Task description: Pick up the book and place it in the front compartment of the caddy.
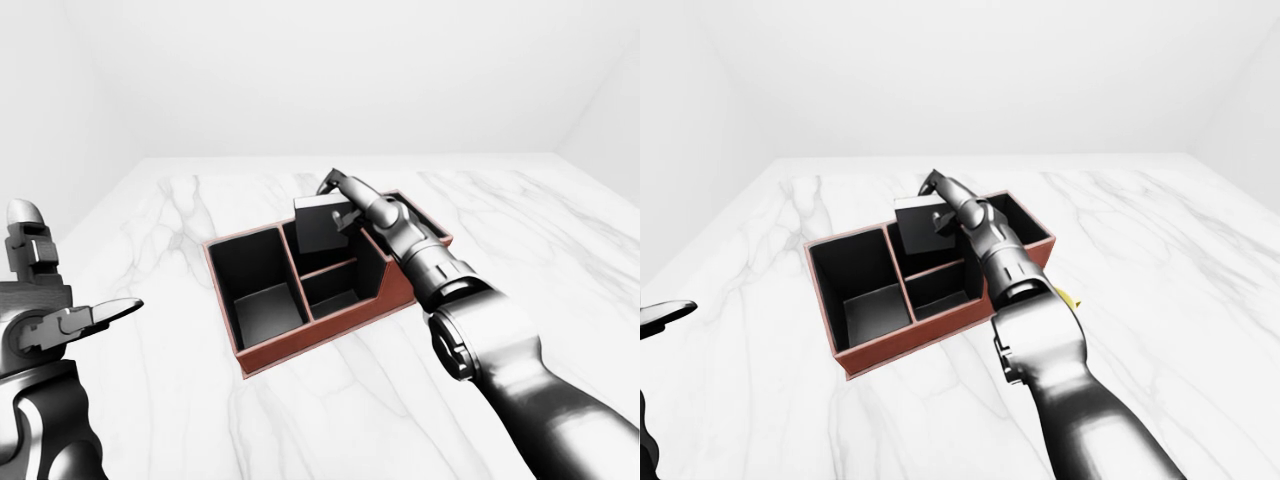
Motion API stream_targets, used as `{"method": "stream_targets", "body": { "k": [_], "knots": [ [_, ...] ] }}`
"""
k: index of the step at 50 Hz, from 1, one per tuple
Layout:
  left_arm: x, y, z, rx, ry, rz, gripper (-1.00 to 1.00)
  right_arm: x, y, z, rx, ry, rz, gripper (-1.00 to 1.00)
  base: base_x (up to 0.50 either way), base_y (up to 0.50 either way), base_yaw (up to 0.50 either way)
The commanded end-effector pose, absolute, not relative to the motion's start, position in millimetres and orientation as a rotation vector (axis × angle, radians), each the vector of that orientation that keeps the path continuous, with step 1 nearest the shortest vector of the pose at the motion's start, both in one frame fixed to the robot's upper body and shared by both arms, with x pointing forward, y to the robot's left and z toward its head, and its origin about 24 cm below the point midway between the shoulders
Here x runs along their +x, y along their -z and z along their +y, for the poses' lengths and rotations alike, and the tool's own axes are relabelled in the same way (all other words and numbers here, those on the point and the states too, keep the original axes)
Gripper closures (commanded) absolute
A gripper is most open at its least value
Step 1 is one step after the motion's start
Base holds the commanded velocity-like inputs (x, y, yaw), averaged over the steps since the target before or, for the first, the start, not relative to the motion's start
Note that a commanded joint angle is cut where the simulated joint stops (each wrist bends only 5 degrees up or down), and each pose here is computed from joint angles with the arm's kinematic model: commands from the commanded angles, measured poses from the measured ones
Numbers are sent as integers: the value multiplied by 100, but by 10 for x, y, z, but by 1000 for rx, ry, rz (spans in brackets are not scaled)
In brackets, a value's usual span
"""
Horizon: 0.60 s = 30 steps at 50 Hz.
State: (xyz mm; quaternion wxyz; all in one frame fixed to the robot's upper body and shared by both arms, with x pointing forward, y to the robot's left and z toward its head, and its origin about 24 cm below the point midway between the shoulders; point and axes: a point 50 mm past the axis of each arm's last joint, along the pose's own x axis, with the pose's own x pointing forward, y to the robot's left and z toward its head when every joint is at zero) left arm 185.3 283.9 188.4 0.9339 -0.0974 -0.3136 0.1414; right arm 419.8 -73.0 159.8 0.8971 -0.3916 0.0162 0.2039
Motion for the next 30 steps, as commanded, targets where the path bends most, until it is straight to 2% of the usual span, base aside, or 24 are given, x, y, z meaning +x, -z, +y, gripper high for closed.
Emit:
{"method": "stream_targets", "body": {
  "k": [1,17,18,19,20,30],
  "knots": [
    [1846,-1892,2843,-201,-291,-645,-100,4229,-1800,-710,-681,-385,-27,100,0,0,0],
    [1851,-1888,2849,-201,-293,-643,-100,4222,-1757,-706,-682,-392,-14,100,0,0,0],
    [1851,-1887,2849,-200,-293,-642,-100,4221,-1750,-706,-684,-392,-13,71,0,0,0],
    [1851,-1891,2851,-201,-294,-644,-100,4220,-1747,-705,-682,-394,-11,-65,0,0,0],
    [1850,-1892,2852,-201,-294,-645,-100,4219,-1750,-702,-676,-400,-11,-100,0,0,0],
    [1835,-1907,2854,-200,-294,-652,-100,4224,-1776,-705,-680,-392,-20,-100,0,0,0]
  ]
}}
